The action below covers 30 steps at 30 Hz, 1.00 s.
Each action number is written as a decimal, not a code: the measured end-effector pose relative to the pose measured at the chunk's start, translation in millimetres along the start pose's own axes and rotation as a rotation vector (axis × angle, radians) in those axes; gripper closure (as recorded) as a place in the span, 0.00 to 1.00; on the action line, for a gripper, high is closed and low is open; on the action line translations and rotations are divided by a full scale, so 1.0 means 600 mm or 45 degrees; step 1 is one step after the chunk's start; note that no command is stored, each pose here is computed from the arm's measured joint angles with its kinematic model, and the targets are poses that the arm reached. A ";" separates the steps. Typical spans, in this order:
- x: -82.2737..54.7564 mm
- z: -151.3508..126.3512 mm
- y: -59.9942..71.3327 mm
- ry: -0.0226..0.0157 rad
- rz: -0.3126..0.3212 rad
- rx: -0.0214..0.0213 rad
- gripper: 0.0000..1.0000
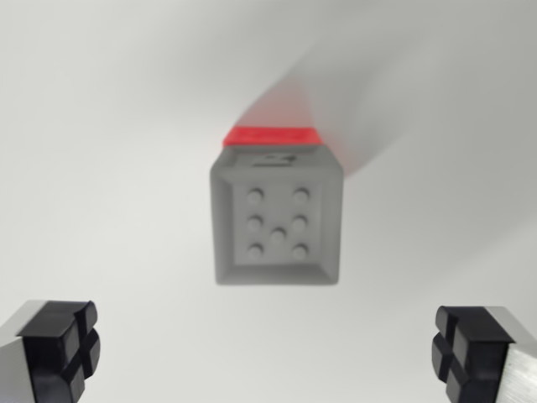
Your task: Destack cube
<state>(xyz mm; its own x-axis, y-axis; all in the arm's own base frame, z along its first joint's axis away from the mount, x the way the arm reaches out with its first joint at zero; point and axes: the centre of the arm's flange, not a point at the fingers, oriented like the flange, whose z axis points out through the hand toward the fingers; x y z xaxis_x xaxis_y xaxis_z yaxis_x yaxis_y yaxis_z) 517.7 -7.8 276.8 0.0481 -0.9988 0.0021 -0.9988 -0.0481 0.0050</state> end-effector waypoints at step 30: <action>0.000 0.165 0.002 0.0017 0.005 -0.0007 0.00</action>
<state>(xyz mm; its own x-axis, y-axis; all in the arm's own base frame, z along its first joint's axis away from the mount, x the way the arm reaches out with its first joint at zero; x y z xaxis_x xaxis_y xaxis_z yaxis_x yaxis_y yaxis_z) 516.2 -7.9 178.1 0.0440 -0.9990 0.0035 -0.9990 -0.0440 0.0056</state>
